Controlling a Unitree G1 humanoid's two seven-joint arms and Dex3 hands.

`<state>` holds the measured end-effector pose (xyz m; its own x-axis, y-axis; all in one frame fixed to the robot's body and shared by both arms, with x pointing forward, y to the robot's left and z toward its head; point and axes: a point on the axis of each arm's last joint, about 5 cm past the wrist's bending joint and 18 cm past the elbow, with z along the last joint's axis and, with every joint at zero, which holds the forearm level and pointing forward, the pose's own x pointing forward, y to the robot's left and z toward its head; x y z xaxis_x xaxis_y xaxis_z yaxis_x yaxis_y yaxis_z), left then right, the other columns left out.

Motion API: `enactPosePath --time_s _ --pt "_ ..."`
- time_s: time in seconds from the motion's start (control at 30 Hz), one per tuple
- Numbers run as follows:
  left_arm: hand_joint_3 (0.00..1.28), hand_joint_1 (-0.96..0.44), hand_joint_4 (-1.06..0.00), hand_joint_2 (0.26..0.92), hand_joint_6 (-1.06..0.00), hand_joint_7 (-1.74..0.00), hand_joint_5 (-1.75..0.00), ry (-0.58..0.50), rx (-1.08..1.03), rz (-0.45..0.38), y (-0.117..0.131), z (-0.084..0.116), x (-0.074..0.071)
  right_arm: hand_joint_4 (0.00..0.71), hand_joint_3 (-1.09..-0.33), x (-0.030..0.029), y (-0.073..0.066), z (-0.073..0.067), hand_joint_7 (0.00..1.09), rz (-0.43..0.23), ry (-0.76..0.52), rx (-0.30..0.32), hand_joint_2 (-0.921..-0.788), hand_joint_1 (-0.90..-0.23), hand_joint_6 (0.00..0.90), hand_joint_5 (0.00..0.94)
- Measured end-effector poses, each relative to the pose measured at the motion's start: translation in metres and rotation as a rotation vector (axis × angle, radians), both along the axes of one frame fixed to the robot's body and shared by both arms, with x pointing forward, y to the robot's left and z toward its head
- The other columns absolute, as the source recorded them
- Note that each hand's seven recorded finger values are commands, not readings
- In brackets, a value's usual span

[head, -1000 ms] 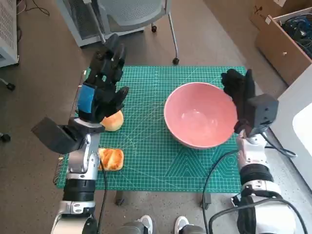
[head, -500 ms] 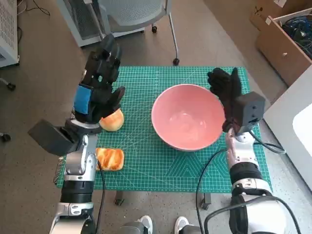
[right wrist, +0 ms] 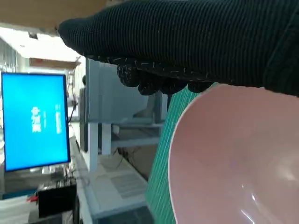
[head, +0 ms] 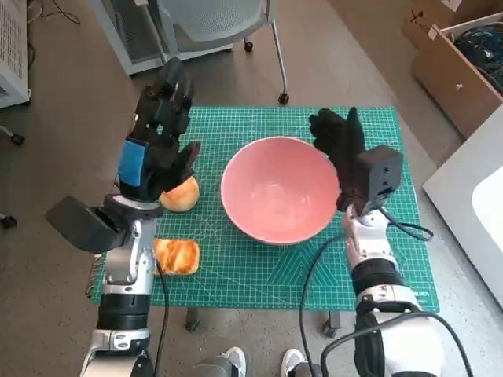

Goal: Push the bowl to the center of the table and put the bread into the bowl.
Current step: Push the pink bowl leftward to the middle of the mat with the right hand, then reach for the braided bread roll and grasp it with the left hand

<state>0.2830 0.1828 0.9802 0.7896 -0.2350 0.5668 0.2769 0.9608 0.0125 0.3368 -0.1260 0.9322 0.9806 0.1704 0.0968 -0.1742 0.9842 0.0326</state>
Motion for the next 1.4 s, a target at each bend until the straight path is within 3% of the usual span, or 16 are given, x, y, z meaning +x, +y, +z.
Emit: enactPosePath --time_s 0.43,0.7,0.97,1.2,1.33,1.4 --pt "0.36 -0.59 -0.01 0.921 0.00 -0.31 0.00 0.015 -0.002 0.012 0.001 -0.004 -0.003 0.184 -0.948 0.0022 0.001 0.005 0.13 0.026 -0.011 -0.010 -0.921 -0.602 0.197 0.002" --pt "0.36 -0.58 -0.01 0.921 0.00 -0.30 0.00 0.026 -0.004 0.021 0.004 -0.008 -0.006 0.197 -0.920 0.0049 -0.016 0.012 0.15 0.012 -0.064 -0.030 -0.921 -0.635 0.205 0.007" --pt "0.36 -0.61 0.00 0.921 0.00 -0.30 0.00 0.001 -0.001 0.030 0.004 -0.006 -0.015 0.200 -0.886 0.0064 -0.036 0.034 0.14 -0.004 -0.275 -0.002 -0.921 -0.612 0.195 0.005" --pt "0.32 -0.60 -0.03 0.921 0.00 -0.32 -0.01 -0.041 0.096 0.048 0.009 0.006 -0.024 0.172 -0.872 -0.0027 -0.047 0.047 0.14 0.048 -0.518 0.007 -0.921 -0.617 0.194 0.001" --pt "0.26 -0.54 -0.07 0.912 0.00 -0.38 -0.02 -0.045 0.281 0.089 0.021 0.016 -0.030 0.174 -0.845 -0.0092 -0.052 0.049 0.15 0.070 -0.612 0.004 -0.921 -0.635 0.212 0.004" --pt "0.21 -0.45 -0.11 0.896 0.00 -0.45 -0.03 -0.030 0.400 0.110 0.027 0.024 -0.036 0.178 -0.837 -0.0120 -0.055 0.050 0.15 0.076 -0.641 -0.004 -0.921 -0.636 0.220 0.005"
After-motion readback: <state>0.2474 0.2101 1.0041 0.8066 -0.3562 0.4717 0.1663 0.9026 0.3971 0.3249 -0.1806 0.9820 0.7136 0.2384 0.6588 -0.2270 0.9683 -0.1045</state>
